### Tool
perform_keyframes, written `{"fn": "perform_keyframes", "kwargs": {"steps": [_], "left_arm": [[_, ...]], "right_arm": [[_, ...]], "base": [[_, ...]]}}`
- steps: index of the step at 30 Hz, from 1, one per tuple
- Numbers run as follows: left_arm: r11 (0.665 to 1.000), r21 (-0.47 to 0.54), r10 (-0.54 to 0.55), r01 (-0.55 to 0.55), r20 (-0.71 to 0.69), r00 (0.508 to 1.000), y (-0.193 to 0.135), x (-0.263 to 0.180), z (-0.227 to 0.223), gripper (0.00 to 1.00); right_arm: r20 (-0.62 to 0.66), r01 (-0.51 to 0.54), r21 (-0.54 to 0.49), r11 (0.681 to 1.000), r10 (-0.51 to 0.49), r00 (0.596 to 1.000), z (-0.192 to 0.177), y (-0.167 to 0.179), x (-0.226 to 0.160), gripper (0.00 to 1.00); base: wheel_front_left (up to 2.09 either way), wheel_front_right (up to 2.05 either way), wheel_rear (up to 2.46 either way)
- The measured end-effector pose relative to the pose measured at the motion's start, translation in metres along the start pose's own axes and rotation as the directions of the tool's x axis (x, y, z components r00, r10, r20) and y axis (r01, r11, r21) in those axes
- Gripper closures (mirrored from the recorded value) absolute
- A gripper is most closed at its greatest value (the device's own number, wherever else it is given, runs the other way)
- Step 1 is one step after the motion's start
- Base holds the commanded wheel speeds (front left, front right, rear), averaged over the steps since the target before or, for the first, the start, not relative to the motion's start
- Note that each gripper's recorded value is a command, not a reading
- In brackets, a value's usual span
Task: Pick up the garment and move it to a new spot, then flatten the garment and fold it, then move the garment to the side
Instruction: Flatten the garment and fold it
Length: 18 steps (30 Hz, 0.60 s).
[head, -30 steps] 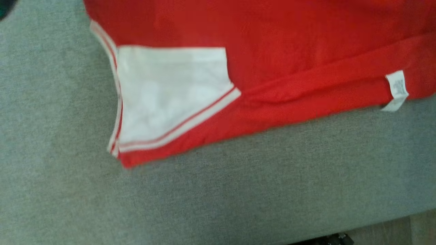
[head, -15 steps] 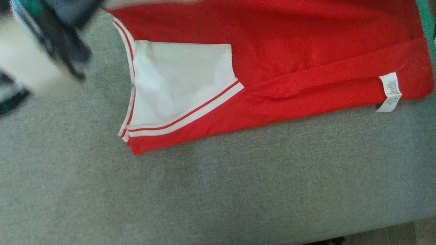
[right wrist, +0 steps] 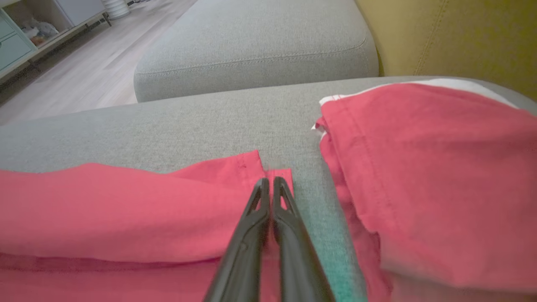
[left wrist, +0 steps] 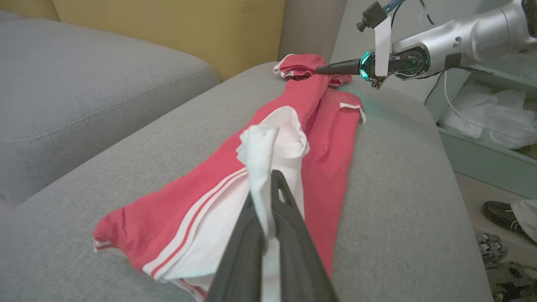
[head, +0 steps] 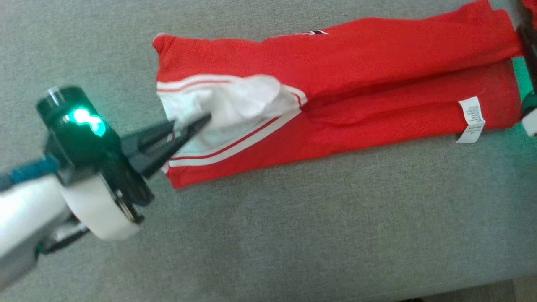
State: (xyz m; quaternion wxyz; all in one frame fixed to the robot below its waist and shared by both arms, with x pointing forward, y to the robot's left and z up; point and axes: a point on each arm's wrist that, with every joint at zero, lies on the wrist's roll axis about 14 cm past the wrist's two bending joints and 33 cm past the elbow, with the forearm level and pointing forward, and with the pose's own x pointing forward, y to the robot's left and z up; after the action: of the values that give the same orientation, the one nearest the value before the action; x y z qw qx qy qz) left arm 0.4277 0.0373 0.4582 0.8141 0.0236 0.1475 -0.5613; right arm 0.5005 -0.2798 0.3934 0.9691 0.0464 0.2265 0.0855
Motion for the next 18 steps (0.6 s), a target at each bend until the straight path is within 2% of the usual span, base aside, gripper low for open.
{"fn": "perform_keyframes", "kwargs": {"steps": [3, 4, 5, 6, 7, 8, 14, 18], "left_arm": [[1.0, 0.007, -0.017, 0.017, 0.005, 1.0, -0.012, 0.002, -0.01, 1.0], [1.0, -0.009, -0.019, 0.019, 0.005, 1.0, -0.016, 0.005, -0.014, 0.95], [1.0, -0.016, -0.021, 0.021, 0.003, 1.0, -0.019, 0.007, -0.019, 0.78], [1.0, -0.022, -0.018, 0.018, -0.003, 1.0, -0.021, 0.009, -0.024, 0.4], [1.0, -0.029, -0.012, 0.012, -0.007, 1.0, -0.022, 0.011, -0.029, 0.0], [1.0, -0.022, 0.001, -0.001, -0.012, 1.0, -0.021, 0.012, -0.033, 0.0], [0.991, 0.087, 0.101, -0.099, -0.025, 0.995, -0.01, 0.012, -0.044, 0.0], [0.957, 0.081, 0.276, -0.278, 0.033, 0.961, 0.002, 0.004, -0.038, 0.0]], "right_arm": [[-0.034, 0.008, 0.007, 1.0, -0.008, 0.999, -0.012, -0.001, -0.003, 1.0], [-0.046, 0.013, 0.01, 1.0, -0.013, 0.999, -0.017, -0.002, -0.003, 1.0], [-0.052, 0.019, 0.009, 1.0, -0.018, 0.998, -0.02, -0.002, -0.003, 0.89], [-0.052, 0.027, 0.02, 0.999, -0.026, 0.998, -0.023, -0.003, -0.003, 0.56], [-0.051, 0.03, 0.033, 0.999, -0.028, 0.998, -0.025, -0.002, -0.002, 0.09], [-0.044, 0.034, 0.046, 0.998, -0.032, 0.998, -0.025, 0.0, -0.002, 0.0], [0.048, 0.063, 0.09, 0.994, -0.068, 0.997, -0.016, -0.001, -0.007, 0.0], [0.092, 0.1, 0.12, 0.988, -0.112, 0.989, -0.018, -0.006, -0.022, 0.0]], "base": [[0.0, 0.0, 0.0], [0.0, 0.0, 0.0], [0.0, 0.0, 0.0], [0.0, 0.0, 0.0], [0.0, 0.0, 0.0], [0.0, 0.0, 0.0], [0.0, 0.0, 0.0], [0.0, 0.0, 0.0]]}}
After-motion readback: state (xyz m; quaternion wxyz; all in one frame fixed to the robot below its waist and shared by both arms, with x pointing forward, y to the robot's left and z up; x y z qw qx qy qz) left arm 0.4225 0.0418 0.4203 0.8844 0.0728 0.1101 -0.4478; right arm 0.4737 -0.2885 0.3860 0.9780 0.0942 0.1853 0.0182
